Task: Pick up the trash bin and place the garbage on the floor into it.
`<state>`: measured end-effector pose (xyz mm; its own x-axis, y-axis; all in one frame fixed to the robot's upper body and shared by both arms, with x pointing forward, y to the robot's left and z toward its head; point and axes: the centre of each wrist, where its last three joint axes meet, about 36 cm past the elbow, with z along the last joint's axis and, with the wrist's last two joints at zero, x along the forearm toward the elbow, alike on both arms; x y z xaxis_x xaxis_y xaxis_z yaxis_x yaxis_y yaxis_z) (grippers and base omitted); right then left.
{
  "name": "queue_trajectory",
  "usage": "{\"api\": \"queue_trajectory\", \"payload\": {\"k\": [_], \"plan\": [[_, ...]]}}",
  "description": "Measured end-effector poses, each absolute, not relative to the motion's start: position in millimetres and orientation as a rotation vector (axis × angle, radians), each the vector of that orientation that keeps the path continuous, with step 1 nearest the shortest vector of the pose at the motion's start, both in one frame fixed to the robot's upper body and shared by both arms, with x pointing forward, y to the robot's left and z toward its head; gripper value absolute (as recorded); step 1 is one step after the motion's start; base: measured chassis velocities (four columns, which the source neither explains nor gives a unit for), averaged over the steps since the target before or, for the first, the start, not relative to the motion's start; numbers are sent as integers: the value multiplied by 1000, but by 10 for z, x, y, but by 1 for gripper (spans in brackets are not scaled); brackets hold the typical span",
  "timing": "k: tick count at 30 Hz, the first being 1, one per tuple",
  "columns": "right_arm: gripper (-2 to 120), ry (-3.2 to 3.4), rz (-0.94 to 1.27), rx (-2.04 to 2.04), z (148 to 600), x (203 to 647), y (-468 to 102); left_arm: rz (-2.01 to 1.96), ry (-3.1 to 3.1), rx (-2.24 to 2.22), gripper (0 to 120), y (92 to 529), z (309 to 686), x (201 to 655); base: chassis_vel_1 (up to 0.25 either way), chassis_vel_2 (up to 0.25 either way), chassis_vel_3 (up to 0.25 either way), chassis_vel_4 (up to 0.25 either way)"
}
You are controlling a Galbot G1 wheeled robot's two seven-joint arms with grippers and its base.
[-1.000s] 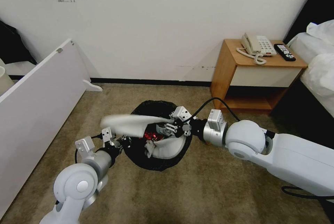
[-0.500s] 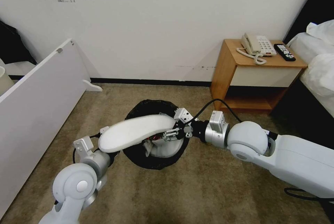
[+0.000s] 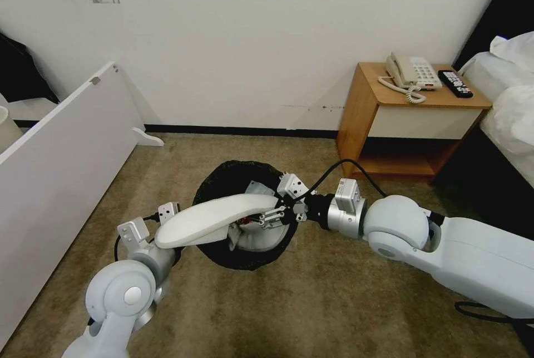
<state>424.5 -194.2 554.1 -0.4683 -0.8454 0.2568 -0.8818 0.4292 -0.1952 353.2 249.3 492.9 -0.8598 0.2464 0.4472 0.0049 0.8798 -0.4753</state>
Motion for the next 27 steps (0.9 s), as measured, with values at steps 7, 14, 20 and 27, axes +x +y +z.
{"api": "queue_trajectory", "payload": {"k": [7,14,20,27], "plan": [[92,-2564,448,1548,5583,4232,-1958,639,-2532,-169,1,2495,4924,3533,0,0,0,0],[92,-2588,393,1518,5597,4234,-1931,643,-2510,-176,1,2513,4957,3506,0,0,0,0],[92,-2606,360,1494,5552,4332,-1845,657,-2485,-190,1,2508,4981,3450,0,0,0,0],[92,-2603,322,1469,5497,4361,-1797,679,-2479,-200,1,2512,5022,3415,0,0,0,0]]}}
